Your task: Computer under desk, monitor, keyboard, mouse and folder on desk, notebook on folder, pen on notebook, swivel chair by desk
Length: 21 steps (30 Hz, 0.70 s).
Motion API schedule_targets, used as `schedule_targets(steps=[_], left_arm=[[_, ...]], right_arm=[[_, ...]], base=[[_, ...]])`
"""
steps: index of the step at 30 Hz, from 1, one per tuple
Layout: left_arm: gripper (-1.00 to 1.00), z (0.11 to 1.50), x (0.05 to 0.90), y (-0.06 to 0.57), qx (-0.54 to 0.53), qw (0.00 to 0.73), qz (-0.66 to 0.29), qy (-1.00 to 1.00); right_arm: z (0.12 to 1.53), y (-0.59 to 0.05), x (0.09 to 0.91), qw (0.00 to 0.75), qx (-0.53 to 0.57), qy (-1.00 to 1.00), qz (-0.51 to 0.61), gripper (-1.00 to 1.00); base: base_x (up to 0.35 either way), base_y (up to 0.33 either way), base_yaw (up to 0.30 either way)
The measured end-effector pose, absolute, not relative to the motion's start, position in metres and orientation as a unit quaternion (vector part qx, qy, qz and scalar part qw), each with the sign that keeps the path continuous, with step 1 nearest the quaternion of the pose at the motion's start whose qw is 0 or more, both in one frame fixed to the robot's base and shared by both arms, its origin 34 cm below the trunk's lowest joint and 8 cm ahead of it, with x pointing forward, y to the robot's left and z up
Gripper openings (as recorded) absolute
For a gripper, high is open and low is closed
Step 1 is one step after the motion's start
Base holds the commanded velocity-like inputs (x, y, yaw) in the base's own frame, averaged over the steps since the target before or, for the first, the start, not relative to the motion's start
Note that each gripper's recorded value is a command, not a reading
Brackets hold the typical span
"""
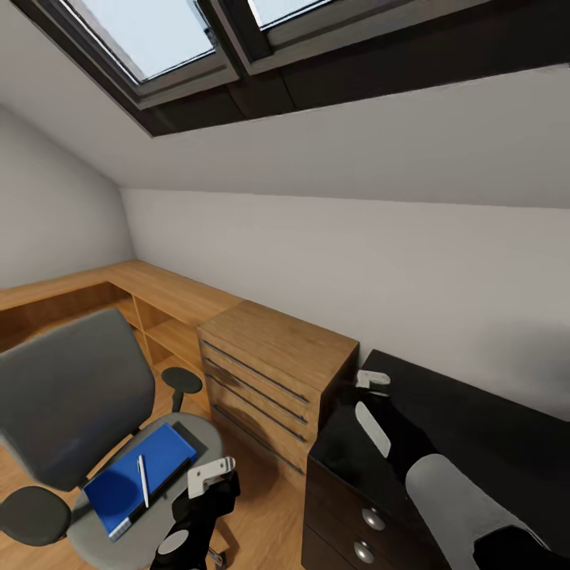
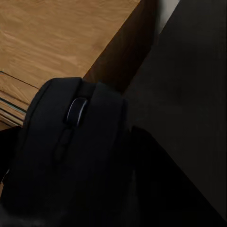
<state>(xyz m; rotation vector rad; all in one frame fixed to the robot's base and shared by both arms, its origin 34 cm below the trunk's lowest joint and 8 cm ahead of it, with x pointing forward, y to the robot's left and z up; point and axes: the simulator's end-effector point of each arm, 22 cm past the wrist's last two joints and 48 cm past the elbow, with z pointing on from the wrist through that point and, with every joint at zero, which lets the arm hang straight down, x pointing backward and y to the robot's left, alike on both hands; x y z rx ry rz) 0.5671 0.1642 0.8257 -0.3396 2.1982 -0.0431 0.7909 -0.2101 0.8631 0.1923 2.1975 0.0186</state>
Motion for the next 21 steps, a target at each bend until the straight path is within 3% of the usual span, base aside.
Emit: schedule_targets(steps=[11,21], left_arm=[[1.00,0.832,0.562,0.164,-0.129,0.435,-0.012,0.891],[1.00,0.826,0.557,0.160,-0.118,0.431,-0.009,0.895]], right_arm=[[0.957,-0.205,0.701,0.491,0.119,0.860,0.077,-1.00],[0.970,-0.193,0.690,0.491,0.111,0.858,0.098,-1.00]], base=[[0.000,0.000,0.000],[0.000,0.000,0.000]])
